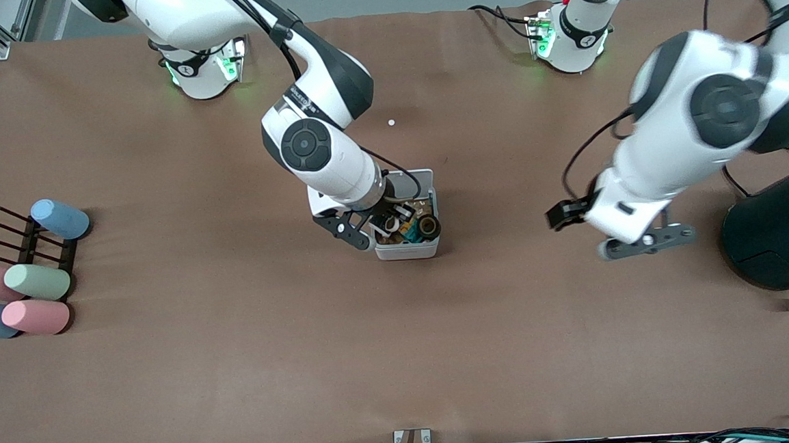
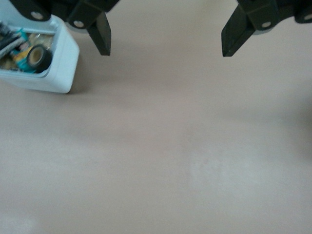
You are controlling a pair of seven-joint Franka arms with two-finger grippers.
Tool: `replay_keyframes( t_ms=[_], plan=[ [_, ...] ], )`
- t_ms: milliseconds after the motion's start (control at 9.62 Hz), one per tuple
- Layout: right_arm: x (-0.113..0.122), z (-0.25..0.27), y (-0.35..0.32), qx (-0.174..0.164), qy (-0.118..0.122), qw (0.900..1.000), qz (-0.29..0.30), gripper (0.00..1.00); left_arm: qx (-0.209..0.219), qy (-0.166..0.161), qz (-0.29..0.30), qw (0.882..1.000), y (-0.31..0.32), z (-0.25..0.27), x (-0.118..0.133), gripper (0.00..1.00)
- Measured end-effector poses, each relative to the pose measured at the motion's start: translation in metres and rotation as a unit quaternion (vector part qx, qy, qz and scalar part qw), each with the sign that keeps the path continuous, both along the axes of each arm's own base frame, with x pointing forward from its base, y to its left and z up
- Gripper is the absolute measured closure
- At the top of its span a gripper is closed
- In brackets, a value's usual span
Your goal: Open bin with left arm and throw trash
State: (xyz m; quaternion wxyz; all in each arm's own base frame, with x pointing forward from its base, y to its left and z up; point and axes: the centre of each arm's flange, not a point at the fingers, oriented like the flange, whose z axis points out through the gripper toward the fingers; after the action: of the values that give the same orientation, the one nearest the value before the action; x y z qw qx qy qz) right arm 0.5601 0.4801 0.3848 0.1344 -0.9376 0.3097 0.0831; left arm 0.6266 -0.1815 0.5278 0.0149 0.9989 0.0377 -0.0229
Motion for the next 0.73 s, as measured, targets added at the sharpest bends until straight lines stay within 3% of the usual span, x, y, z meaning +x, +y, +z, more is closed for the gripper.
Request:
replay_keyframes(
  t_ms=[208, 312, 520, 728],
  plan=[
    [0.004, -0.005, -0.001, -0.001, -0.01, 1.0, -0.001, 0.53, 0.005, 0.004, -0.025, 1.0, 0.068, 0.052, -0.017, 0.0],
    [0.005, -0.008, -0.001, -0.006, -0.013, 1.0, 0.0, 0.44, 0.013, 0.0, -0.027, 1.0, 0.09, 0.08, -0.032, 0.0],
    [0.009, -0.008, -0.006, -0.009, -0.018, 1.0, -0.002, 0.3, 0.028, -0.012, -0.019, 0.999, 0.108, 0.113, -0.062, 0.0],
    [0.034, 0.0, -0.033, -0.007, -0.026, 0.999, -0.027, 0.28, 0.03, -0.01, -0.016, 0.999, 0.115, 0.111, -0.084, 0.0]
  ],
)
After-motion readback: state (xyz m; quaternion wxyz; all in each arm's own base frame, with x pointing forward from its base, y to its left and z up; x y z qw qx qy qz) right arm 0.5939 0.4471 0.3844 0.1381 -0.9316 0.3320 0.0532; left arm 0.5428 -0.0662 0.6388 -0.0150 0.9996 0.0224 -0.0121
